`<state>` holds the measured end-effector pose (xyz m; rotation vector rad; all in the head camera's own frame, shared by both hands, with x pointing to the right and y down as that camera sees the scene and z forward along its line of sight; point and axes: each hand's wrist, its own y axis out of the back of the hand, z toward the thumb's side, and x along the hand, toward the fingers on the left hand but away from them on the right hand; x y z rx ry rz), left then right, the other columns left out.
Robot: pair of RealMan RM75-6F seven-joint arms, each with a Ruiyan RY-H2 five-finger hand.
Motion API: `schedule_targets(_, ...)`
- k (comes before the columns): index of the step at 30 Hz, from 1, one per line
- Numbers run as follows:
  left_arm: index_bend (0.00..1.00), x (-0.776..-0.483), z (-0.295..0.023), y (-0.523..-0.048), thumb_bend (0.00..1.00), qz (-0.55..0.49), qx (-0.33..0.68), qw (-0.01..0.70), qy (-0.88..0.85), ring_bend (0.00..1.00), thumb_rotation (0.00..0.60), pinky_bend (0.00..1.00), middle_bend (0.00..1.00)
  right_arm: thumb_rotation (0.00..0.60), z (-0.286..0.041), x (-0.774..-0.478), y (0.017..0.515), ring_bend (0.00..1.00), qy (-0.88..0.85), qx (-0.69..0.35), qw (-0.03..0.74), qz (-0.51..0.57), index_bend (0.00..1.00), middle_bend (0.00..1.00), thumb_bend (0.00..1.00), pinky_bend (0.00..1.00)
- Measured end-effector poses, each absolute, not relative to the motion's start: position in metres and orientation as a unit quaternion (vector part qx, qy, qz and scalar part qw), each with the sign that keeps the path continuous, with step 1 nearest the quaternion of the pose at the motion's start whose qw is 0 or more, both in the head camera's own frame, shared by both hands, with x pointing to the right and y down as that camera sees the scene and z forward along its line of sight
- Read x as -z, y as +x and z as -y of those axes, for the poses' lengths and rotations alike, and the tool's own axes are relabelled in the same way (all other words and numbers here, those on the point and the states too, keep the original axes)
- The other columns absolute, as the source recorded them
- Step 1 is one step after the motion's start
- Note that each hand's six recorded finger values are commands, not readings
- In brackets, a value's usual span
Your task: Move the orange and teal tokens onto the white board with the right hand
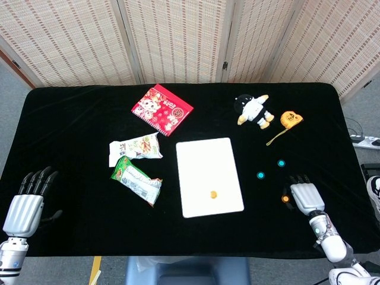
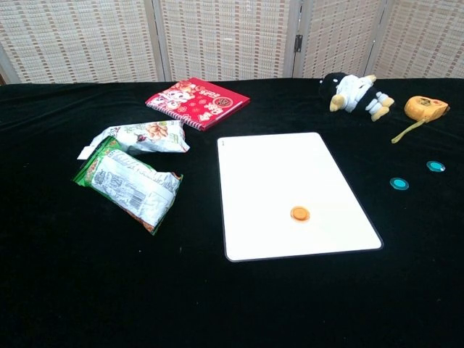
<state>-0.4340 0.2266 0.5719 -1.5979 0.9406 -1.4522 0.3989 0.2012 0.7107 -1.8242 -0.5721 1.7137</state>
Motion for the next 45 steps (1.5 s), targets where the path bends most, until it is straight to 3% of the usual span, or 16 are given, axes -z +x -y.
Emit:
schedule_targets(9, 0.00, -0.571, -0.225, -0.434, 0.22, -0.369, 0.569, 0.384, -0.626, 0.05, 0.600, 0.00, 0.01, 0.600, -0.192, -0.693, 0.382, 0.09, -0.699, -0.612, 0.292, 0.226, 0.51, 0.18, 0.37, 0.00)
schedule_targets(16, 0.00, -0.572, -0.225, -0.432, 0.22, -0.369, 0.567, 0.384, -0.628, 0.05, 0.600, 0.00, 0.02, 0.600, -0.171, -0.677, 0.330, 0.09, -0.739, -0.558, 0.309, 0.216, 0.50, 0.18, 0.37, 0.00)
schedule_targets(27, 0.00, -0.569, -0.229, -0.438, 0.22, -0.371, 0.572, 0.382, -0.623, 0.05, 0.600, 0.00, 0.02, 0.600, -0.155, -0.685, 0.228, 0.09, -0.788, -0.490, 0.343, 0.147, 0.51, 0.18, 0.37, 0.00)
schedule_targets(45, 0.00, -0.573, -0.232, -0.443, 0.22, -0.374, 0.576, 0.376, -0.623, 0.05, 0.600, 0.00, 0.02, 0.600, -0.156, -0.708, 0.198, 0.09, -0.779, -0.499, 0.362, 0.117, 0.50, 0.18, 0.37, 0.00)
